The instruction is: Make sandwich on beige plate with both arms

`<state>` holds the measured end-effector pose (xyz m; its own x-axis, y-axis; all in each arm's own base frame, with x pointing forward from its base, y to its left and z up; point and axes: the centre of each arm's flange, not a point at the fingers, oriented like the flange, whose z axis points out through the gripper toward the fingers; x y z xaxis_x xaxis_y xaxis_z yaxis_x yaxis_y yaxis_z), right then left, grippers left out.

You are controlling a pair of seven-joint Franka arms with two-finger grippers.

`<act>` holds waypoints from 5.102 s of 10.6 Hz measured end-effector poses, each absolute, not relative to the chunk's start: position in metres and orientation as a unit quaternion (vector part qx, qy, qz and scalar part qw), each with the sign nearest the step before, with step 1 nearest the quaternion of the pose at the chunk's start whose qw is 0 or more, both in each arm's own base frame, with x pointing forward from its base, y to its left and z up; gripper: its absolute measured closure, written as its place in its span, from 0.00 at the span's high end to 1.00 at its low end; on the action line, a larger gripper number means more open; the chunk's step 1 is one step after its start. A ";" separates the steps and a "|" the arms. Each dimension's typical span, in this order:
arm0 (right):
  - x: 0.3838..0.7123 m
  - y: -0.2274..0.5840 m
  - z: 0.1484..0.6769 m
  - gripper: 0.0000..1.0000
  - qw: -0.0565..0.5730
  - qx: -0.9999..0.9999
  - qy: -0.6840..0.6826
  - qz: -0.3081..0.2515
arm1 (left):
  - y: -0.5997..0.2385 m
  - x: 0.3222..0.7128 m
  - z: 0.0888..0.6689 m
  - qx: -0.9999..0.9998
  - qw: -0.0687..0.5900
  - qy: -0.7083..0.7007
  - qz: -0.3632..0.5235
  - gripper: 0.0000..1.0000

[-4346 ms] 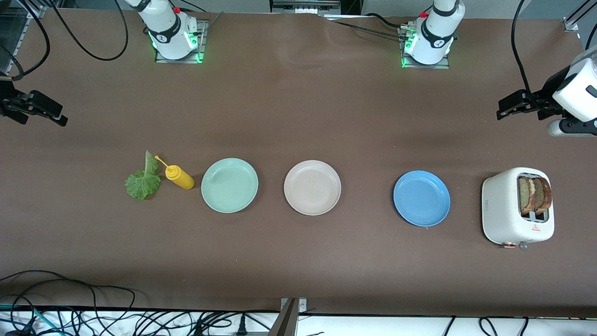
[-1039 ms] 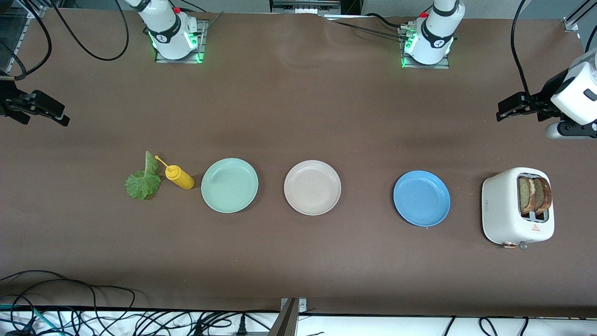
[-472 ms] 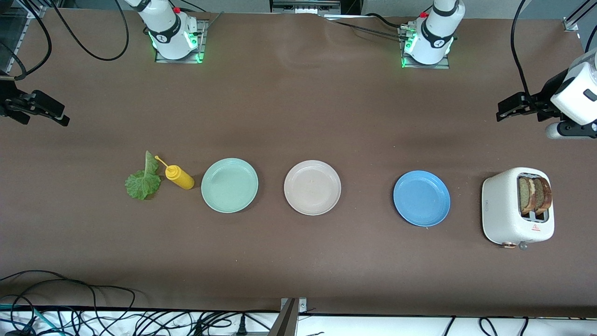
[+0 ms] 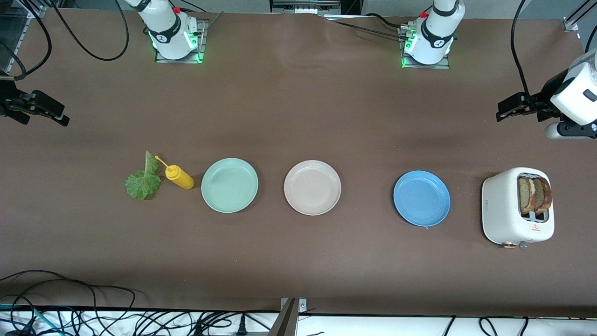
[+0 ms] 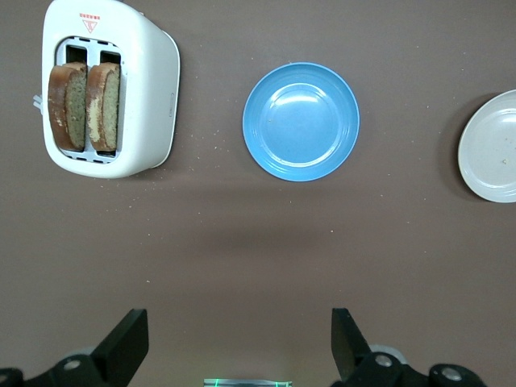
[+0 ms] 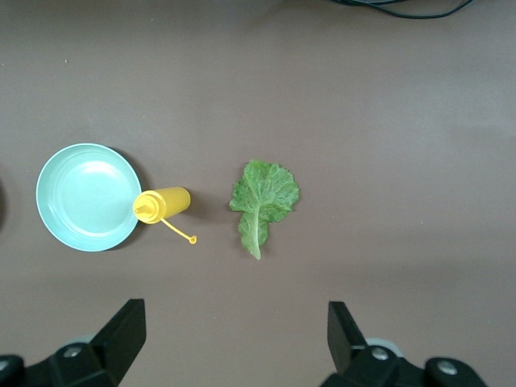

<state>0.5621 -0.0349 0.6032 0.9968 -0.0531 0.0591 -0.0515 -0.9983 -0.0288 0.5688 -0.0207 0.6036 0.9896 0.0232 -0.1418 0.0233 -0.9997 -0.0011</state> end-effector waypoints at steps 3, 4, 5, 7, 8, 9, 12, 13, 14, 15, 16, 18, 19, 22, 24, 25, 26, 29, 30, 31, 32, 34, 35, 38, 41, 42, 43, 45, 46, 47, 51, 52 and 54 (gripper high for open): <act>0.562 -0.035 0.603 1.00 0.014 -0.999 0.026 -0.030 | -0.021 0.569 0.603 0.997 0.000 0.012 -0.071 1.00; 0.562 -0.035 0.603 1.00 0.014 -0.999 0.026 -0.030 | -0.021 0.569 0.603 0.997 0.000 0.012 -0.071 1.00; 0.562 -0.035 0.603 1.00 0.014 -0.999 0.026 -0.030 | -0.021 0.569 0.603 0.997 0.000 0.012 -0.071 1.00; 0.562 -0.035 0.603 1.00 0.014 -0.999 0.027 -0.030 | -0.021 0.569 0.603 0.997 0.000 0.012 -0.071 1.00; 0.562 -0.036 0.603 1.00 0.014 -0.999 0.027 -0.030 | -0.021 0.569 0.603 0.997 0.000 0.012 -0.071 1.00; 0.562 -0.036 0.603 1.00 0.014 -0.999 0.027 -0.030 | -0.021 0.569 0.603 0.997 0.000 0.012 -0.071 1.00; 0.562 -0.036 0.603 1.00 0.014 -0.999 0.027 -0.030 | -0.021 0.569 0.603 0.997 0.000 0.012 -0.072 1.00; 0.562 -0.036 0.603 1.00 0.014 -0.999 0.027 -0.030 | -0.021 0.569 0.603 0.997 0.000 0.012 -0.072 1.00; 0.562 -0.036 0.603 1.00 0.014 -0.999 0.027 -0.030 | -0.021 0.569 0.603 0.997 0.000 0.012 -0.072 1.00; 0.562 -0.036 0.603 1.00 0.014 -0.999 0.027 -0.030 | -0.021 0.569 0.603 0.997 0.000 0.012 -0.072 1.00; 0.562 -0.036 0.603 1.00 0.014 -0.999 0.027 -0.030 | -0.021 0.569 0.603 0.997 0.000 0.012 -0.072 1.00; 0.562 -0.036 0.603 1.00 0.014 -0.999 0.027 -0.030 | -0.021 0.569 0.602 0.997 0.000 0.012 -0.073 1.00; 0.562 -0.036 0.603 1.00 0.014 -0.999 0.027 -0.030 | -0.021 0.570 0.602 0.997 0.000 0.012 -0.073 1.00; 0.562 -0.036 0.603 1.00 0.014 -0.999 0.027 -0.030 | -0.020 0.571 0.599 0.997 0.000 0.013 -0.076 1.00; 0.562 -0.036 0.603 1.00 0.014 -0.999 0.027 -0.030 | -0.019 0.572 0.597 0.997 0.000 0.013 -0.078 1.00; 0.562 -0.036 0.603 1.00 0.014 -0.999 0.027 -0.030 | -0.019 0.572 0.597 0.997 0.000 0.012 -0.078 1.00; 0.562 -0.036 0.603 1.00 0.014 -0.999 0.027 -0.030 | -0.018 0.572 0.597 0.997 0.000 0.011 -0.078 1.00; 0.562 -0.036 0.603 1.00 0.014 -0.999 0.027 -0.030 | -0.008 0.577 0.585 0.996 -0.006 0.012 -0.087 1.00; 0.562 -0.036 0.603 1.00 0.014 -0.999 0.027 -0.030 | 0.002 0.583 0.573 0.995 -0.018 0.002 -0.097 1.00; 0.562 -0.036 0.603 1.00 0.014 -0.999 0.027 -0.030 | 0.013 0.591 0.559 0.994 -0.025 -0.007 -0.103 1.00; 0.562 -0.036 0.603 1.00 0.014 -0.999 0.027 -0.030 | 0.026 0.600 0.545 0.994 -0.026 -0.011 -0.102 1.00; 0.562 -0.036 0.603 1.00 0.014 -0.999 0.027 -0.029 | 0.056 0.615 0.521 0.995 -0.022 -0.014 -0.099 1.00; 0.562 -0.036 0.603 1.00 0.014 -0.999 0.027 -0.030 | 0.070 0.622 0.509 0.995 -0.021 -0.011 -0.096 1.00; 0.562 -0.038 0.603 1.00 0.014 -0.999 0.029 -0.029 | 0.094 0.644 0.474 0.997 -0.020 -0.018 -0.077 1.00; 0.561 -0.042 0.603 1.00 0.014 -0.999 0.033 -0.028 | 0.105 0.661 0.439 0.997 -0.020 -0.036 -0.064 1.00; 0.561 -0.042 0.603 1.00 0.014 -0.999 0.033 -0.027 | 0.109 0.666 0.429 0.997 -0.020 -0.042 -0.061 1.00; 0.561 -0.042 0.603 1.00 0.014 -0.999 0.033 -0.027 | 0.114 0.669 0.419 0.997 -0.020 -0.046 -0.060 1.00; 0.560 -0.042 0.603 1.00 0.014 -0.999 0.033 -0.024 | 0.122 0.674 0.408 0.997 -0.019 -0.048 -0.059 1.00; 0.560 -0.042 0.602 1.00 0.014 -0.999 0.033 -0.024 | 0.125 0.677 0.403 0.997 -0.019 -0.047 -0.060 1.00; 0.560 -0.042 0.602 1.00 0.014 -0.999 0.033 -0.024 | 0.130 0.679 0.398 0.997 -0.019 -0.044 -0.060 1.00; 0.560 -0.042 0.602 1.00 0.014 -0.999 0.033 -0.024 | 0.145 0.682 0.380 0.997 -0.018 -0.036 -0.059 1.00; 0.560 -0.042 0.602 1.00 0.014 -0.999 0.033 -0.024 | 0.145 0.683 0.378 0.997 -0.018 -0.037 -0.060 0.99; 0.560 -0.040 0.602 1.00 0.014 -0.999 0.031 -0.023 | 0.141 0.684 0.376 0.997 -0.017 -0.040 -0.061 0.98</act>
<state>0.5604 -0.0398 0.6024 0.9970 -0.0617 0.0461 -0.0604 -0.9977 -0.0292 0.6835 0.1408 0.3757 0.9893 -0.0768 -0.1236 -0.0809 -0.9963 -0.0283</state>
